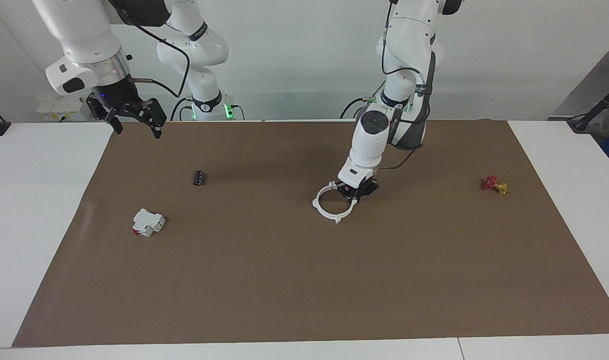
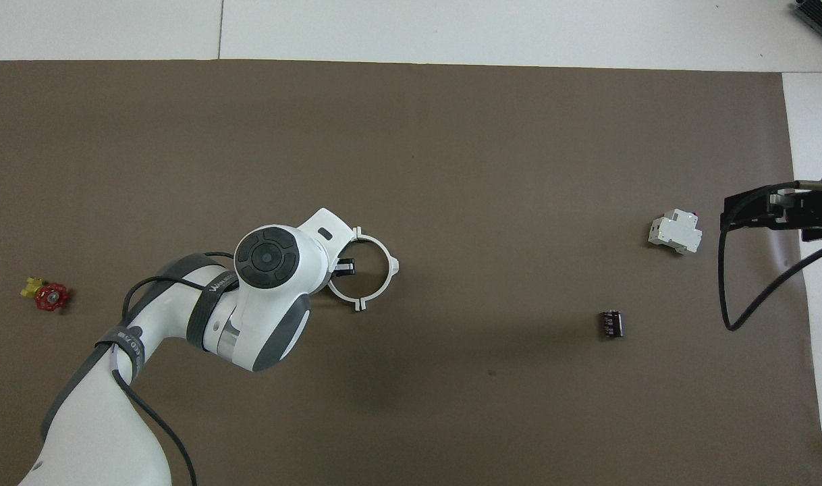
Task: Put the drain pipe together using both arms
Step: 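Press the held clamp half onto the placed half with the left gripper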
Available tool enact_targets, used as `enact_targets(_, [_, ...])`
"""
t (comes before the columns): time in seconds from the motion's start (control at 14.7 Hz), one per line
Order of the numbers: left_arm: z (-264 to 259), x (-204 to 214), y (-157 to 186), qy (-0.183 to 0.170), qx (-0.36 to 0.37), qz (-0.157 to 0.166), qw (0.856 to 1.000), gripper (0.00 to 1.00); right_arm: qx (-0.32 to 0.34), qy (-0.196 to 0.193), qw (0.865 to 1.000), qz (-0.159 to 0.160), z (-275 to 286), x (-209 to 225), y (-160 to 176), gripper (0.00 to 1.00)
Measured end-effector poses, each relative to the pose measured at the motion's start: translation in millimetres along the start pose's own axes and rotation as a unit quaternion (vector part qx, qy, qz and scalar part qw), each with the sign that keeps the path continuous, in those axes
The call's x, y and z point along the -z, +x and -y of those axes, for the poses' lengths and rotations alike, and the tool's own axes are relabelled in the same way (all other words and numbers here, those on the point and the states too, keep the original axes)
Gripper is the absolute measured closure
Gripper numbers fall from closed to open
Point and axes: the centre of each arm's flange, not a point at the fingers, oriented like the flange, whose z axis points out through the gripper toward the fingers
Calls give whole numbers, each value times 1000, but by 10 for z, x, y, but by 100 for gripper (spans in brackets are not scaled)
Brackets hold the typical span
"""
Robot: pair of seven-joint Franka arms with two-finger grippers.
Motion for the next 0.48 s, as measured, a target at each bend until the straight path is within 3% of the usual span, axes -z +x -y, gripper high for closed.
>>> enact_targets(0.48, [-9, 12, 13, -5, 0, -8, 1000, 80, 0, 0, 1000, 0, 0, 0, 0, 0])
